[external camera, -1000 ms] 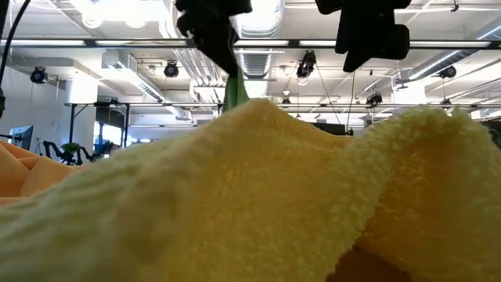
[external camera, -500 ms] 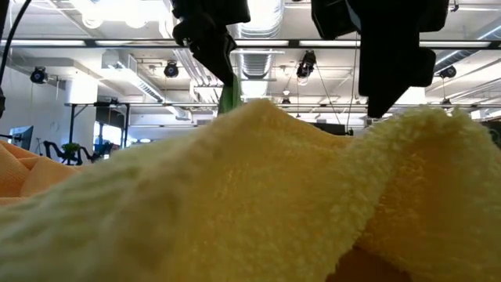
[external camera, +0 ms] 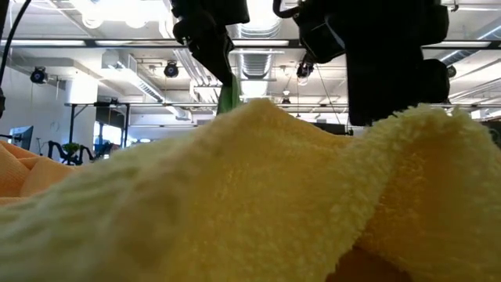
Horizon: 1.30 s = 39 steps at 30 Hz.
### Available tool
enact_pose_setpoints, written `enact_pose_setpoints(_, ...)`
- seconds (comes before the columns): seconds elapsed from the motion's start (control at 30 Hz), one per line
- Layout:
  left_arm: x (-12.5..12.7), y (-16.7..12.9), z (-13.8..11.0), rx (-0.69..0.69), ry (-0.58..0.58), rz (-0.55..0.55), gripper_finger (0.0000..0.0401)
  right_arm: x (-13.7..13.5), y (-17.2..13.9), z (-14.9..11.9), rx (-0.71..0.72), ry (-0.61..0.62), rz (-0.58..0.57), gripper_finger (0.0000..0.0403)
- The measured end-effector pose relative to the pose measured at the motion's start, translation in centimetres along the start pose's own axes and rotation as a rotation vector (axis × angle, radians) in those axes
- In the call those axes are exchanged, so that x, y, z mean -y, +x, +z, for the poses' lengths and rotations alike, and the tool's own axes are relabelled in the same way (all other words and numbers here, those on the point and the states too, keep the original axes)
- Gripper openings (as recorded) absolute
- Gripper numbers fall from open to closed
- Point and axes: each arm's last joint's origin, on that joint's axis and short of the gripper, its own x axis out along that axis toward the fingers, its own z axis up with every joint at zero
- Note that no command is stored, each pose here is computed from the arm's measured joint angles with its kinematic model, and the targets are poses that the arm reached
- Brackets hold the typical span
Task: Fold microfiber towels
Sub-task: Fold the green microfiber cloth
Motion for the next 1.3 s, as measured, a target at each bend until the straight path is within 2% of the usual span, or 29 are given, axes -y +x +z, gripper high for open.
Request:
enact_pose_setpoints(0.4, 0.2, 0.0, -0.6, -0.058, 0.010, -0.014, 0.0000, -0.3, 3.7, -0.1, -0.079, 0.044, -0.061, 0.0173)
enact_pose_setpoints(0.7, 0.2, 0.0, -0.6, -0.065, 0.012, -0.016, 0.0000, 0.1, 3.9, -0.3, -0.082, 0.107, -0.105, 0.0155)
enact_pose_setpoints(1.0, 0.2, 0.0, -0.6, -0.066, 0.012, -0.016, 0.0000, 0.4, 5.5, -0.4, -0.087, 0.127, -0.154, 0.0153)
enact_pose_setpoints(1.13, 0.2, 0.0, -0.6, -0.066, 0.013, -0.017, 0.0000, 0.3, 5.3, -0.3, -0.070, 0.127, -0.175, 0.0135)
enact_pose_setpoints(1.3, 0.2, 0.0, -0.6, -0.066, 0.012, -0.016, 0.0000, 0.5, 4.8, -0.1, -0.045, 0.119, -0.219, 0.0083)
